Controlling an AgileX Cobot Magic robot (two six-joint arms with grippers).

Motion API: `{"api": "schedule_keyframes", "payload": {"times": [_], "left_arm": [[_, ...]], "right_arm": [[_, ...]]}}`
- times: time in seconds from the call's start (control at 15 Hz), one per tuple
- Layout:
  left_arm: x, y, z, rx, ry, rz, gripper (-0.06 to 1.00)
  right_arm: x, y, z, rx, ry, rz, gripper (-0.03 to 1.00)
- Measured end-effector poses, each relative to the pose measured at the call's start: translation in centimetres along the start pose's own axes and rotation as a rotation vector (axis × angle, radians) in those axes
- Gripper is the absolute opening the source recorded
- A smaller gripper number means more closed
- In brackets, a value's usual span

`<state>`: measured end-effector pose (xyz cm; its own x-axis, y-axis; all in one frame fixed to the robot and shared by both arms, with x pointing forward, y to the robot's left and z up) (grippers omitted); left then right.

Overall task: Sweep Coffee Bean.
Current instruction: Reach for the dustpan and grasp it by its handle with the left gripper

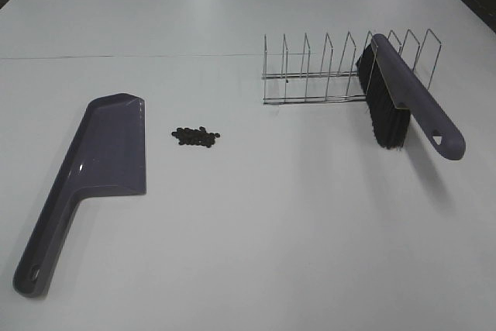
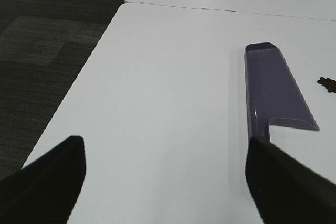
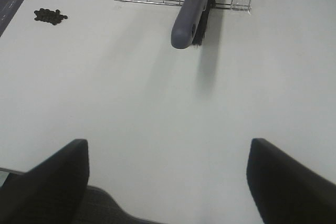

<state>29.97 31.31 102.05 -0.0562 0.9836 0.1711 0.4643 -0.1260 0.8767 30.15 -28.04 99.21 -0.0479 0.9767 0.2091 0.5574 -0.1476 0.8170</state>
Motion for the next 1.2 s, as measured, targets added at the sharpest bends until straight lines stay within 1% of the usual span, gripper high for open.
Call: {"api": "schedule_keyframes", "payload": {"times": [0.27, 0.33, 0.4, 0.67, 1.2], "left_arm": [[0.0, 0.0, 0.1, 0.004, -0.001, 0.0, 0.76], [0.0, 0.0, 0.7, 0.052, -0.009, 0.001, 0.76], [0.0, -0.1, 1.1, 0.079, -0.014, 0.002, 0.76], [-0.1, -0.2, 2.2, 0.162, -0.029, 0.004, 0.76], [-0.2, -0.4, 3.2, 0.234, -0.042, 0.006, 0.76]], "right_arm": [[0.0, 0.0, 0.0, 0.0, 0.0, 0.0, 0.72], [0.0, 0.0, 0.0, 0.0, 0.0, 0.0, 0.72], [0.0, 0.0, 0.0, 0.0, 0.0, 0.0, 0.72], [0.0, 0.0, 0.0, 0.0, 0.0, 0.0, 0.72], [0.0, 0.0, 0.0, 0.0, 0.0, 0.0, 0.72]]}}
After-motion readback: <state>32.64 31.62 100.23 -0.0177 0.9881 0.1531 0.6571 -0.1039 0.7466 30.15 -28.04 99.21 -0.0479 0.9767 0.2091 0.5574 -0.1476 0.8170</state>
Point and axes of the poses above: a point on each arm's last joint axis where the gripper is mounted, z pointing out along that axis toward the gripper, x along the wrist's bending axis when the last joint is at zero, y = z × x, the point moved 8 cm from there along z, pointing out along that axis toward the gripper, and after that the axes turned 12 degrees about z, right-handed, at the moved point
